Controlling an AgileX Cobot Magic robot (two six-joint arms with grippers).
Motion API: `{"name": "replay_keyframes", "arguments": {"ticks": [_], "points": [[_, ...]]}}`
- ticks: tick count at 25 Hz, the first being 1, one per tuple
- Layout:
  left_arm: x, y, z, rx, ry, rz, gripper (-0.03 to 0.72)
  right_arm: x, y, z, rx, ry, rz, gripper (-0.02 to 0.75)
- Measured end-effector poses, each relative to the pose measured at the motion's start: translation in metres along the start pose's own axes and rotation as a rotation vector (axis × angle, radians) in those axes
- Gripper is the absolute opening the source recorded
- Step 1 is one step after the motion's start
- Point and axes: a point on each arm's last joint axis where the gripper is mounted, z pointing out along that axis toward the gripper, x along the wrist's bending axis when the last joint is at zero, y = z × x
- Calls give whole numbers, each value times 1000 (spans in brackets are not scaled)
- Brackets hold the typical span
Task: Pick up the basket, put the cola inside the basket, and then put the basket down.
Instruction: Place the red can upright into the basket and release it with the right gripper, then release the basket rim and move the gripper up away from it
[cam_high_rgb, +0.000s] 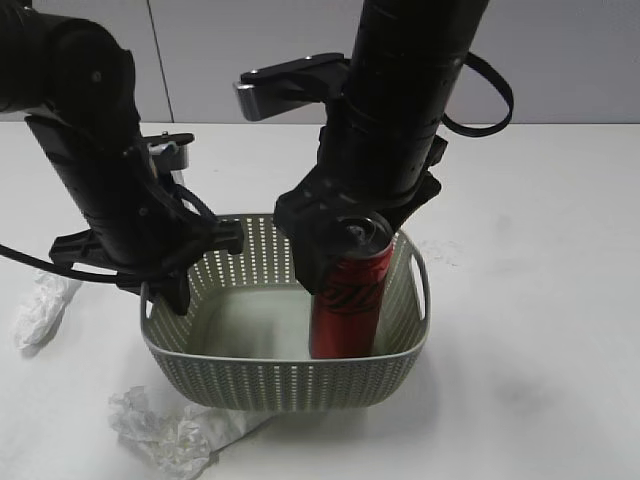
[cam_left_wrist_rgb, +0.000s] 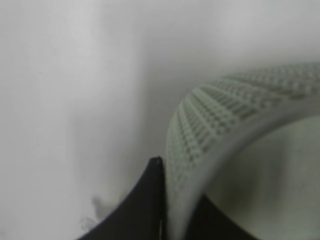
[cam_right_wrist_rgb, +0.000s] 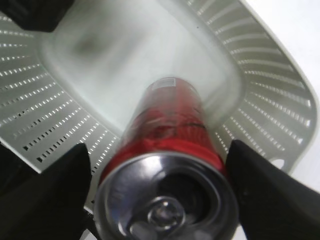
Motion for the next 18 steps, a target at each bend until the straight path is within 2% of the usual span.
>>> {"name": "replay_keyframes", "arguments": {"ticks": [5,11,14,18], "points": [[0,0,0,-1,-2,-1,-4,1,2,-3,-13,3,-4,647],[0,0,0,-2,-3,-2,-4,0,18,-31,-121,-15,-19,647],[0,0,0,1,-2,-2,-4,-17,24,-45,-171,-28,20,647],[0,0,0,5,0,-2,-4,-70,23,-55,-199,-48,157,645]]}}
